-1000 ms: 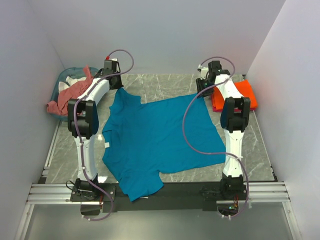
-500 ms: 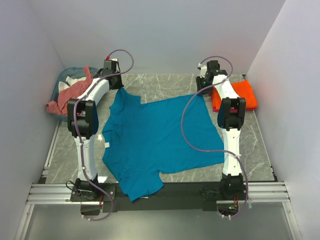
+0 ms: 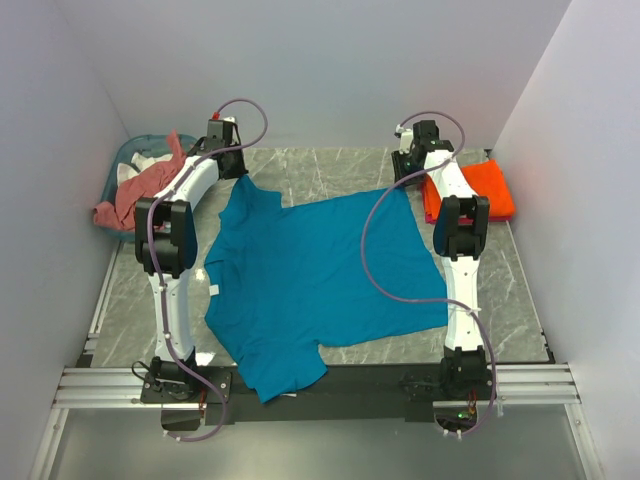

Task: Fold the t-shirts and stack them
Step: Flatten the tshirt out

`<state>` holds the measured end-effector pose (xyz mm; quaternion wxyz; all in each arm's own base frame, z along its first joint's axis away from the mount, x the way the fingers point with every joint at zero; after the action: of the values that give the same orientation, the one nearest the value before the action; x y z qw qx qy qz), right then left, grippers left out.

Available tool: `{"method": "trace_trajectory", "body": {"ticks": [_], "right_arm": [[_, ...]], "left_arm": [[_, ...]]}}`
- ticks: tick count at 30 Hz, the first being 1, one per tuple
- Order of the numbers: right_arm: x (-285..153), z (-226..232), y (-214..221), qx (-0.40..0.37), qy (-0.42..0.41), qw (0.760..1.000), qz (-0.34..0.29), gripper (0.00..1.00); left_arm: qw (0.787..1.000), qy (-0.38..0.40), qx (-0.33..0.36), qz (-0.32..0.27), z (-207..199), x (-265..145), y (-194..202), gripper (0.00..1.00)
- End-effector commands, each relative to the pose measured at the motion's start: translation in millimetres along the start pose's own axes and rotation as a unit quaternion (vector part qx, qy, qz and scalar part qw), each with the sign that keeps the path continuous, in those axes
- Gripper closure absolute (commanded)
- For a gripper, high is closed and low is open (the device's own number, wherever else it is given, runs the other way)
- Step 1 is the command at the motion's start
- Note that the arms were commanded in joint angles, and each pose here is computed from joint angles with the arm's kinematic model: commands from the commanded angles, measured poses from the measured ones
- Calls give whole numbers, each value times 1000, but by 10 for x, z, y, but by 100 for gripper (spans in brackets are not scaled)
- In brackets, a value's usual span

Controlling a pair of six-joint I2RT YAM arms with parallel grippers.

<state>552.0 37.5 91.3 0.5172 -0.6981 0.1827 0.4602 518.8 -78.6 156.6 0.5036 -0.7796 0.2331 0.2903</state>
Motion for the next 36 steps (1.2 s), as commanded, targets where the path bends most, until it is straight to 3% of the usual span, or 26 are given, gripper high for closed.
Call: {"method": "trace_trajectory", "body": {"ticks": [1,9,15,21,30,36], "right_arm": [[43,43,77,-6,-9,1000,15,61],[7,87,162,-12,-23,999,25,78],[-143,81,59,-20,-20,1000,8,99],[-497,122,-151,-24,-23,999,-30,100],[-1536,438,-383,-51,-31,992,-107,100],[-2725,782,-516,-99,-12,976,-193,100]], "left_arm": [[999,21,-6,-27,-90,-117,-175,100],[999,20,-7,-28,-72,-137,-192,100],[999,23,-12,-33,-79,-180,-246,100],[998,41,-17,-51,-129,-347,-404,100],[987,101,-19,-125,-259,-1066,-753,100],[973,141,-18,-180,-353,-1788,-890,100]]}}
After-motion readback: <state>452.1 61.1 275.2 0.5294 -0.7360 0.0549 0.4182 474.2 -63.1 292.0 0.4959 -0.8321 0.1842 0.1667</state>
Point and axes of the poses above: each gripper's point midway between its finger pads, its own x axis out along the fingers, its own z axis along the line the jaws close on, y = z × x, the point moved 8 cm from there along -x, back along the fingers, and after that the axes turned 12 degrees about -x, right-handed, at the moved point
